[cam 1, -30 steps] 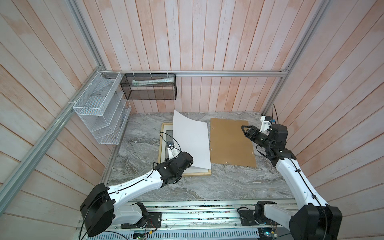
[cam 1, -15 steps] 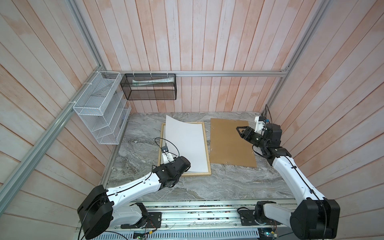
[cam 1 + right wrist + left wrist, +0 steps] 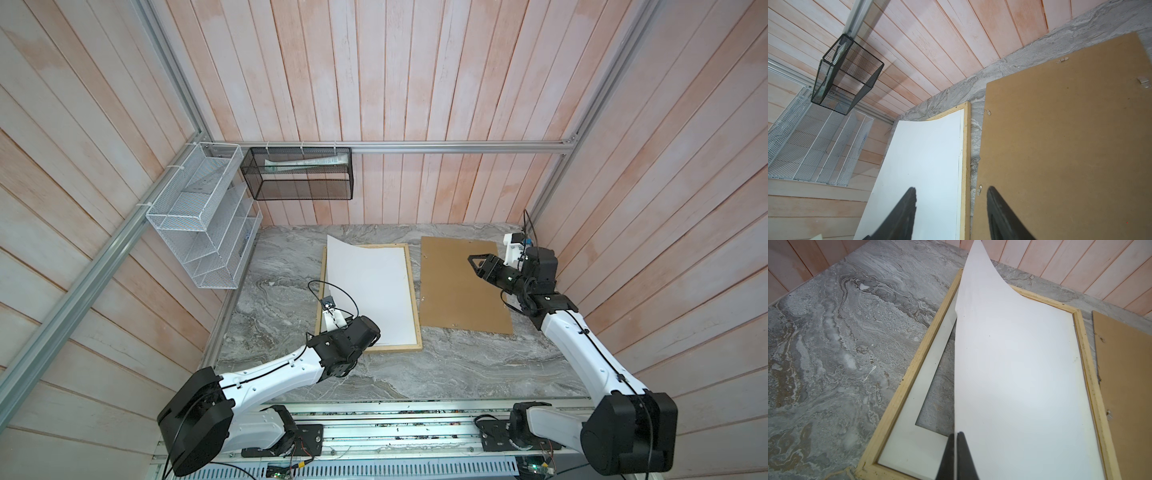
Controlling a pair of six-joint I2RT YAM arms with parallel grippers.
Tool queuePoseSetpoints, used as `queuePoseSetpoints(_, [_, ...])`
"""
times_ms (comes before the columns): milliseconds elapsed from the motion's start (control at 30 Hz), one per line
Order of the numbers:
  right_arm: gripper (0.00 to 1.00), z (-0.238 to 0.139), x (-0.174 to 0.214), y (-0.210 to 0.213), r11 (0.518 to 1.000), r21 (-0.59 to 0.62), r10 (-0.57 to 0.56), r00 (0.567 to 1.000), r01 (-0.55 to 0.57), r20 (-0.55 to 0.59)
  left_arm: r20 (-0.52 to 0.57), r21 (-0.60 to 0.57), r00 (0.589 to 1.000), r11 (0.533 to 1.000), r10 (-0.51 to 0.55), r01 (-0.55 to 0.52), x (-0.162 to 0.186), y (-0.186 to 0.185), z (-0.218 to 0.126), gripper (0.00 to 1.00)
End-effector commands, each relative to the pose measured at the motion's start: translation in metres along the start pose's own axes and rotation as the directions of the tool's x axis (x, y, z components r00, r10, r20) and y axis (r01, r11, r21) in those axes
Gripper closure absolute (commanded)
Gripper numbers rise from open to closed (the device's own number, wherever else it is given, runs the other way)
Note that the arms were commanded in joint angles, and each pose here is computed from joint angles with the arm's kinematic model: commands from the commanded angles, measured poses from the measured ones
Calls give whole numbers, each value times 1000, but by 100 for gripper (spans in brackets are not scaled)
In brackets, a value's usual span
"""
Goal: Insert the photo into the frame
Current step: 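Lower the photo's white back onto the mat inside the frame with the left gripper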
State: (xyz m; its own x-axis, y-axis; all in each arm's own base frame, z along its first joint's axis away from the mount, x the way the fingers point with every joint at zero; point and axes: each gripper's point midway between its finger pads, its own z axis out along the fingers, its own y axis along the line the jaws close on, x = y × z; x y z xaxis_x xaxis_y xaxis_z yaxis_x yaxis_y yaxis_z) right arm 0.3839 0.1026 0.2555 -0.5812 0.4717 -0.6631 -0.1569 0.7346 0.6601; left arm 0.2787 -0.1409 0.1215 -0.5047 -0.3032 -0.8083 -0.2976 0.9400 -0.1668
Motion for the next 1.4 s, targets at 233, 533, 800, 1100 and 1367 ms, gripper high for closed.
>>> queuePoseSetpoints(233, [44,2,-5,2,1000,6,-20,1000,20,13,2,152,1000,988,15,-15,8,-25,5,100])
queuePoseSetpoints(533, [44,2,-7,2,1000,10,-23,1000,23,14,16,196,999,980,35,-38,11,-26,4,100])
queuePoseSetpoints(800, [44,4,-6,3,1000,5,-20,1000,20,12,-6,273,997,959,75,-70,23,-24,-2,100])
queuePoseSetpoints(1100, [44,2,-6,4,1000,5,-21,1000,21,16,-20,307,991,944,129,-117,43,-10,-2,100])
queuePoseSetpoints(1367, [44,2,-4,4,1000,4,-19,1000,19,14,57,296,983,937,177,-186,33,-8,-1,100])
